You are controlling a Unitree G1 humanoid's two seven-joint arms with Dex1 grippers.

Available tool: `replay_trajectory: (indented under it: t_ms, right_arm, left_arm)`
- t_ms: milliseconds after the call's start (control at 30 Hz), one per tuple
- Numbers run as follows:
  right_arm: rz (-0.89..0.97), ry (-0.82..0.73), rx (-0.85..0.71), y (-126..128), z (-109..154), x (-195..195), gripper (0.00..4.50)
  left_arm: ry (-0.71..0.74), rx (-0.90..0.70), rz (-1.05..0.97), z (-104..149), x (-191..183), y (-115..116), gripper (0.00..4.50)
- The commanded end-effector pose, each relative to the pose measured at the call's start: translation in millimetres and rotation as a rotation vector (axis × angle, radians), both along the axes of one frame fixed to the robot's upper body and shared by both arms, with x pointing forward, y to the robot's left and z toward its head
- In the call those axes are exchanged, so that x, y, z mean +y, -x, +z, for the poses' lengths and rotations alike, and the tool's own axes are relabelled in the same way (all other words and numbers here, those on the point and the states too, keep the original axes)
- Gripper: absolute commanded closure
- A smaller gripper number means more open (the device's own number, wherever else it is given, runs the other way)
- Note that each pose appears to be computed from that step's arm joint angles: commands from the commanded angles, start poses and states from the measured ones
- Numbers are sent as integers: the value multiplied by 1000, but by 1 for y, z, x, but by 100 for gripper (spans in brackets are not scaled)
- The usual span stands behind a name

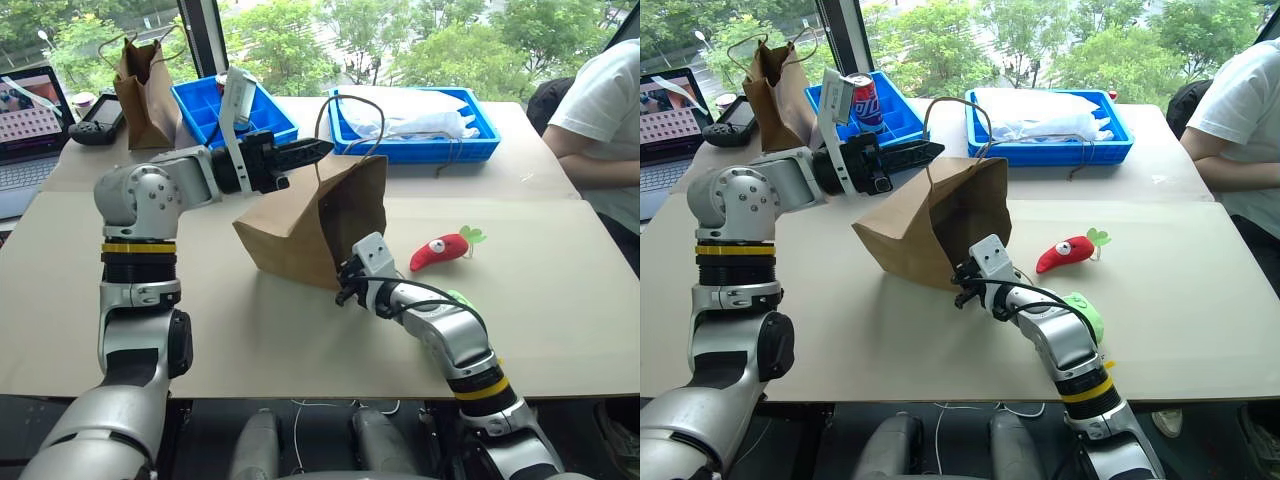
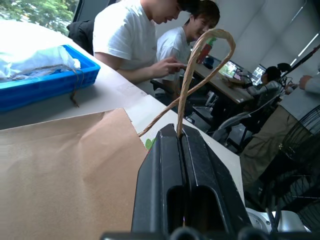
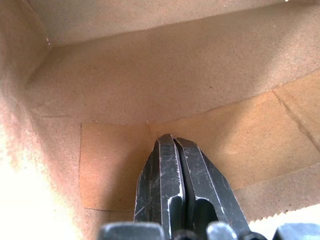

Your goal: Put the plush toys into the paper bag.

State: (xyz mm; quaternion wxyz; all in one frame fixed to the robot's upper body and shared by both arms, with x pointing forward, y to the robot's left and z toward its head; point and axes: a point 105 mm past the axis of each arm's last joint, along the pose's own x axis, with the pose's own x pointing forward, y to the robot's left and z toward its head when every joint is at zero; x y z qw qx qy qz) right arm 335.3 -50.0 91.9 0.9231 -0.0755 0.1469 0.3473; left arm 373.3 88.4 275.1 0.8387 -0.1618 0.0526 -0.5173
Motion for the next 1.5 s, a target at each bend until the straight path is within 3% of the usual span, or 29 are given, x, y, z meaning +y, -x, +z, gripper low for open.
replay_trajectory:
  t_ms: [33,233,467,633,733,900,933,1067,1233,1333,1500]
  right_arm:
    - [13,-15,32,5,-7,7,445]
    - [8,-61,-26,-1,16,5,445]
    - [62,-63,-156,2,94,-39,445]
    - [88,170,-203,2,132,-102,307]
    - [87,347,-171,-11,128,-141,198]
    - [91,494,-119,-48,99,-174,18]
    - [94,509,-107,-53,94,-177,2]
    - [47,547,22,-67,51,-200,2]
    - [25,521,86,-65,30,-216,141]
    - [45,469,37,-67,46,-210,251]
    - [110,413,-135,-60,114,-186,417]
  left_arm:
    - [39,-22,167,11,17,-13,450]
    - [88,21,146,6,7,-2,450]
    - [5,31,27,-4,4,20,450]
    - [-48,9,-32,-8,3,26,450]
    - [-55,-1,-64,-9,0,28,450]
    - [-53,-11,-87,-11,-3,29,450]
    - [-54,-14,-89,-11,-4,29,450]
    - [-53,-29,-88,-8,-1,31,450]
    - [-56,-42,-85,-6,-1,30,450]
    - [-52,-46,-93,-5,-2,31,450]
    - [-28,-21,-107,-7,-9,30,450]
